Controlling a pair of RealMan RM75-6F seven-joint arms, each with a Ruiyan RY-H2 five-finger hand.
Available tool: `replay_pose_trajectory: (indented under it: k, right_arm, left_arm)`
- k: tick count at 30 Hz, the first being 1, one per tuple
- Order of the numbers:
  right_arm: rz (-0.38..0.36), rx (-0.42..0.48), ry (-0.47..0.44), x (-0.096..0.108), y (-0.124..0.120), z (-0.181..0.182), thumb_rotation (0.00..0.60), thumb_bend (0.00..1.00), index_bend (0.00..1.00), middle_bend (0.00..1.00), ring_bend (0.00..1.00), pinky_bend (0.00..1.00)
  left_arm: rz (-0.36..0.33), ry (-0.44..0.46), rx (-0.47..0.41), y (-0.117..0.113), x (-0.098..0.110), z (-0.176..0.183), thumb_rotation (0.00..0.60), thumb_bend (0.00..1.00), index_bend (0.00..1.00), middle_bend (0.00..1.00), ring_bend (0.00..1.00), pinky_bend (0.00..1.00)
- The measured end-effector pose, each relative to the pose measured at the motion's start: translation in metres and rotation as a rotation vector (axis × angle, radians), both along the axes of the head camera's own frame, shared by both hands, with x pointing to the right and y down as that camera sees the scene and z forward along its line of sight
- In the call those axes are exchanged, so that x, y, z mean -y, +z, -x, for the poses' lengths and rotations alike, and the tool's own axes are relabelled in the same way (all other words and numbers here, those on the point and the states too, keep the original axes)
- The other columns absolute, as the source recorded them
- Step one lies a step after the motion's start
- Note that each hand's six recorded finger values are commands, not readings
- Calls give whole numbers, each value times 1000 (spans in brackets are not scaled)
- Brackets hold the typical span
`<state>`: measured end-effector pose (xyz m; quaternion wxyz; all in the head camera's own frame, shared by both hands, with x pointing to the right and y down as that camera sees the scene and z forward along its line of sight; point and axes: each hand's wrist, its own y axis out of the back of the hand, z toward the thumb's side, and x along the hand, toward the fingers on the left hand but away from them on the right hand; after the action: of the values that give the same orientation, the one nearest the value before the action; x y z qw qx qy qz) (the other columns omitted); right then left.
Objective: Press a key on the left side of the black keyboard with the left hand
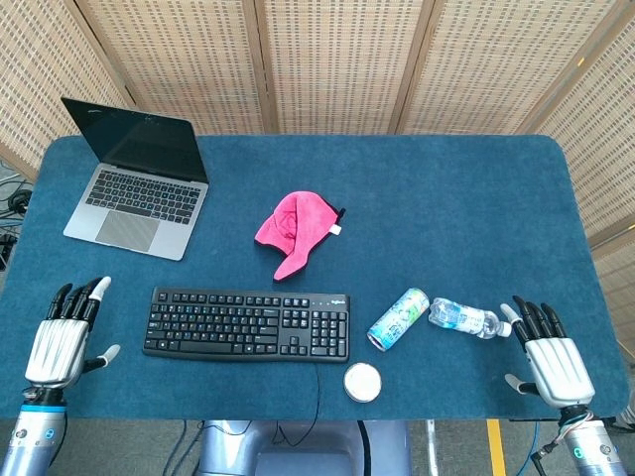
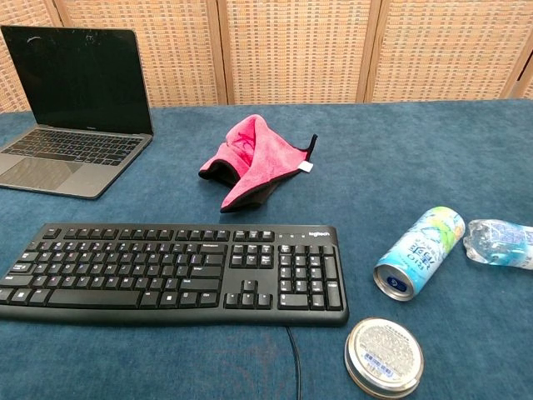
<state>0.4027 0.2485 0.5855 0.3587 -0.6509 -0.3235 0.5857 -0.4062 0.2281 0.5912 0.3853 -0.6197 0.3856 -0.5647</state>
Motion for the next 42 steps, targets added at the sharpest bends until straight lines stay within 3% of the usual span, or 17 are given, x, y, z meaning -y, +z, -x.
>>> replay_pose_trajectory:
  k: [2,6,8,10,13,25,31,42]
  right_arm:
    - [-2,0,1,0,0,0,600,26,0,0,0,0]
    - [-8,0,3,1,-1,0,600,26,0,0,0,0]
    - [-10,1,5,2,-1,-1,600,26,0,0,0,0]
    - [-11,2,6,2,-1,-1,600,25,0,0,0,0]
    - [-14,4,8,2,-2,-1,600,24,0,0,0,0]
    - [-18,14,16,3,-5,-3,600,25,0,0,0,0]
    - [-18,17,19,4,-5,-4,600,26,0,0,0,0]
    - [-22,22,22,5,-6,-5,600,24,0,0,0,0]
  left_arm:
    - [5,3,1,1,1,-1,600,309,0,598,565,320]
    - [61,12,-11,4,1,-5,600,439,0,689,628,369]
    - [110,23,-27,5,2,-10,600,587,0,721,652,390]
    - [171,38,-41,5,2,-14,600,673,0,729,659,399]
    - [272,58,-49,6,2,-20,600,727,0,730,661,400]
    - [634,85,-17,29,1,-29,600,761,0,731,661,400]
    - [705,110,25,39,0,-35,600,762,0,731,661,400]
    - [770,122,71,55,-5,-43,600,763,0,731,660,400]
